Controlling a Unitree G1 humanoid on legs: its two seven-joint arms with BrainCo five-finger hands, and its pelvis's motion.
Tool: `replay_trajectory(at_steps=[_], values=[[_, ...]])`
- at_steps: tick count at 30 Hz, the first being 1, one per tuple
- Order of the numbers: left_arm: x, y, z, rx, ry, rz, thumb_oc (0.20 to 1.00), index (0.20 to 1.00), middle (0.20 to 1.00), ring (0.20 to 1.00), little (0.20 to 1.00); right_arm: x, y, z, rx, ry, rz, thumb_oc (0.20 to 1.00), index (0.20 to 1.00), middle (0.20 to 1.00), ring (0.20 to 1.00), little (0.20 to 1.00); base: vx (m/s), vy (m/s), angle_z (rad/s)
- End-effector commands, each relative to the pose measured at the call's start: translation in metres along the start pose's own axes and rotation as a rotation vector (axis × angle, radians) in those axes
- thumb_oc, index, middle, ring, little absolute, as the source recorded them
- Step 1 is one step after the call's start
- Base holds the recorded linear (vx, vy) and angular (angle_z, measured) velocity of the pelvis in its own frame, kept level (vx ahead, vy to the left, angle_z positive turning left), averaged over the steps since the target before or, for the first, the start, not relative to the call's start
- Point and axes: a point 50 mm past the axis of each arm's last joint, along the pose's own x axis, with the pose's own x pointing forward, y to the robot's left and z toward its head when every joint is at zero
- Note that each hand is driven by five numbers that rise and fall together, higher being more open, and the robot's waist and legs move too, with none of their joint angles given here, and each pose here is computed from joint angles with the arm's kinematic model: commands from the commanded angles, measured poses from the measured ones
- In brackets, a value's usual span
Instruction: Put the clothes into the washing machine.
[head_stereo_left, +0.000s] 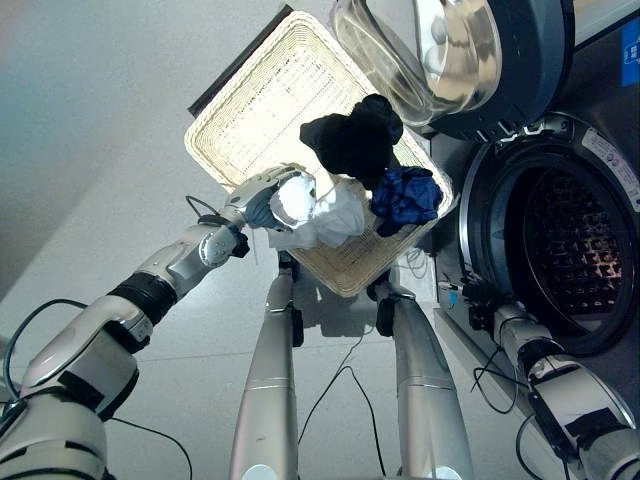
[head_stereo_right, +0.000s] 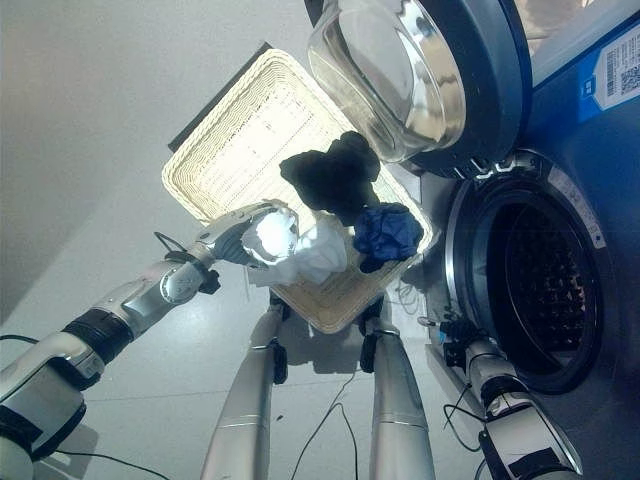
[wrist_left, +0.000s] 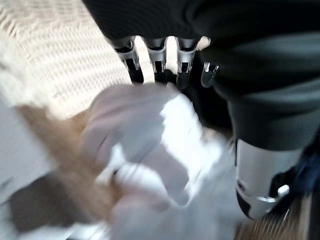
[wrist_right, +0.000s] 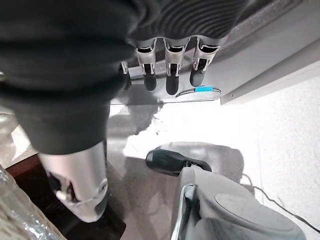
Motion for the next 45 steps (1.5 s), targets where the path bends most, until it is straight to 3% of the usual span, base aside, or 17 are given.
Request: replay_trajectory(at_steps=[1,9,18,31,40,41,42,43,44,45], values=[[0.000,-0.006,-0.008,0.000,0.065,-0.071,1.000,1.000,1.000,1.000,1.000,-0.005,-0.024,-0.004,-0.031,0.001,-0.039,1.000,1.000,1.000,1.000,1.000,0.00,0.000,0.00],[0.000,-0.016,-0.030,0.155,0.228,-0.131,1.000,1.000,1.000,1.000,1.000,-0.003,-0.018,0.007,-0.042,-0.019,-0.020,1.000,1.000,1.000,1.000,1.000,0.00,0.000,0.00],[0.009,-0.004,-0.034,0.390,0.249,0.113,1.000,1.000,1.000,1.000,1.000,0.001,0.001,0.014,-0.045,-0.037,0.017,1.000,1.000,1.000,1.000,1.000,0.00,-0.007,-0.04],[0.012,-0.024,-0.022,0.374,0.140,0.251,1.000,1.000,1.000,1.000,1.000,0.004,0.021,0.019,-0.048,-0.067,0.047,1.000,1.000,1.000,1.000,1.000,0.00,0.000,-0.02],[0.009,-0.053,-0.015,0.290,0.111,0.183,1.000,1.000,1.000,1.000,1.000,0.004,0.027,0.020,-0.047,-0.074,0.051,1.000,1.000,1.000,1.000,1.000,0.00,0.000,0.00],[0.007,-0.059,-0.015,0.268,0.126,0.164,0.837,0.837,0.837,0.837,0.837,0.004,0.028,0.020,-0.046,-0.075,0.053,1.000,1.000,1.000,1.000,1.000,0.00,0.000,0.00],[0.007,-0.060,-0.015,0.266,0.128,0.162,0.837,0.837,0.837,0.837,0.837,0.004,0.028,0.020,-0.045,-0.075,0.053,1.000,1.000,1.000,1.000,1.000,0.00,0.000,0.00],[0.006,-0.064,-0.016,0.247,0.140,0.155,0.404,0.404,0.404,0.404,0.404,0.004,0.029,0.020,-0.044,-0.076,0.054,1.000,1.000,1.000,1.000,1.000,0.00,0.000,0.00],[0.006,-0.065,-0.016,0.240,0.144,0.152,0.260,0.260,0.260,0.260,0.260,0.005,0.030,0.020,-0.044,-0.077,0.055,1.000,1.000,1.000,1.000,1.000,0.00,0.000,0.00],[0.005,-0.066,-0.017,0.232,0.151,0.148,0.200,0.200,0.200,0.200,0.200,0.005,0.030,0.022,-0.043,-0.078,0.056,1.000,1.000,1.000,1.000,1.000,0.00,0.000,0.00]])
